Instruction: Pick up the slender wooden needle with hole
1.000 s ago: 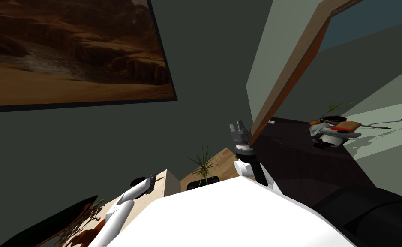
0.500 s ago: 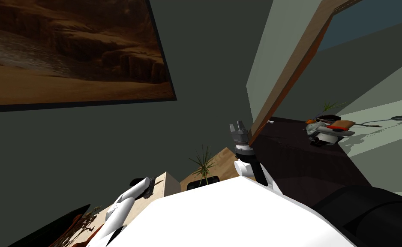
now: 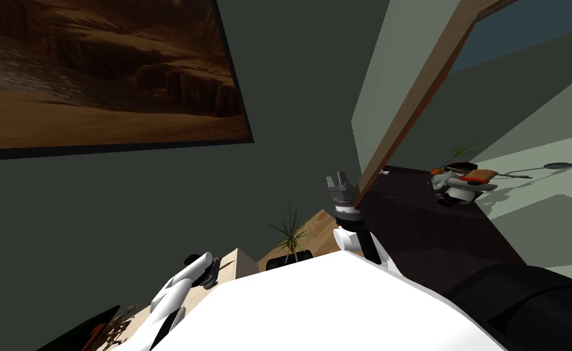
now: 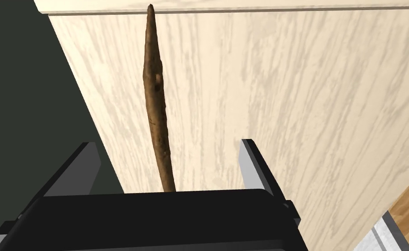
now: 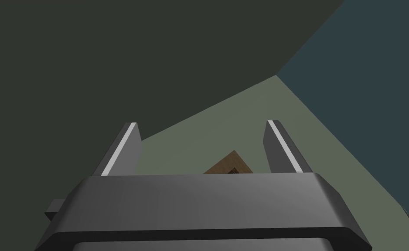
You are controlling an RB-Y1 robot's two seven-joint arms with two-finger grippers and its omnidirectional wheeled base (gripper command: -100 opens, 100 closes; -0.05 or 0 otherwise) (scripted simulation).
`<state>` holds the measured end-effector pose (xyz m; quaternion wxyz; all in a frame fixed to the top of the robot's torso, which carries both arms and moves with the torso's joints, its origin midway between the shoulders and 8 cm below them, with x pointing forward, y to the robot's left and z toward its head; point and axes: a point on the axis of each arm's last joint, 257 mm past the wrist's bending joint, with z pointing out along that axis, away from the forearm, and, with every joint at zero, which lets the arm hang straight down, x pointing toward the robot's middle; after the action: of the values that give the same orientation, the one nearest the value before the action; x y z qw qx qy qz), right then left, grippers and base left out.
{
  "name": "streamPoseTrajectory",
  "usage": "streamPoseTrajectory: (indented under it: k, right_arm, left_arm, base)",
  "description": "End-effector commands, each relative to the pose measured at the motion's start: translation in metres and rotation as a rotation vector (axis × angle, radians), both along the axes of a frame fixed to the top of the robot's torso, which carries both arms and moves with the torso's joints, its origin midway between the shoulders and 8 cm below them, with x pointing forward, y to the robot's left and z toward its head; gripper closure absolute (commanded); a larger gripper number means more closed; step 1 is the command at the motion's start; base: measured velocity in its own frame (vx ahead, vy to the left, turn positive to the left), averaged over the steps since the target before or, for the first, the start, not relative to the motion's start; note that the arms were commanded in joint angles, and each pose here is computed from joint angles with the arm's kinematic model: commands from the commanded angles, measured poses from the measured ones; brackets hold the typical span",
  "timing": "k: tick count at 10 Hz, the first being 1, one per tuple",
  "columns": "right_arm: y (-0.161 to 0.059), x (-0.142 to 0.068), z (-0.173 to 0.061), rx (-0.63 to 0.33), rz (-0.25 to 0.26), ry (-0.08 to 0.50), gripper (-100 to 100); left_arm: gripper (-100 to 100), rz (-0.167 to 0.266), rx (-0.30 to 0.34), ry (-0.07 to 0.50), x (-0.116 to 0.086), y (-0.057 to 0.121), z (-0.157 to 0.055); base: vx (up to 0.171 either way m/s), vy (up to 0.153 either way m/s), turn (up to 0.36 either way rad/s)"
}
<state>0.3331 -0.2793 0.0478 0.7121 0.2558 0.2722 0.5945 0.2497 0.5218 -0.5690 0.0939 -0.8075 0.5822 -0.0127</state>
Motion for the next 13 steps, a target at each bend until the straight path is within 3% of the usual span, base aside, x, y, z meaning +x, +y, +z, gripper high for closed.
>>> streamPoseTrajectory:
  k: [1,4,5,6,7,12,13]
  right_arm:
    - [0.000,0.000,0.000,0.000,0.000,0.000,0]
    - [0.000,0.000,0.000,0.000,0.000,0.000,0]
    - [0.000,0.000,0.000,0.000,0.000,0.000,0]
    - [0.000,0.000,0.000,0.000,0.000,0.000,0]
    - [0.000,0.000,0.000,0.000,0.000,0.000,0]
    - [0.000,0.000,0.000,0.000,0.000,0.000,0]
    - [0.000,0.000,0.000,0.000,0.000,0.000,0]
  left_arm:
    - [-100,0.020,-0.031,0.032,-0.007,-0.005,-0.003]
    - [-100,0.044,-0.063,0.065,-0.015,-0.010,-0.004]
    - [-100,0.036,-0.051,0.052,-0.011,-0.008,-0.004]
    - [0,0.037,-0.053,0.055,-0.012,-0.009,-0.004]
    - [-100,0.038,-0.053,0.056,-0.016,-0.019,-0.014]
    - [-100,0.039,-0.054,0.058,-0.019,-0.029,-0.022]
    - [100,0.038,-0.053,0.056,-0.019,-0.029,-0.023]
  base:
    - [0.036,0.077,-0.035]
    - [0.025,0.049,-0.023]
    - [0.010,0.039,-0.015]
    - [0.000,0.006,-0.001]
    - [0.010,0.049,-0.010]
    - [0.009,0.021,0.000]
    - [0.000,0.000,0.000]
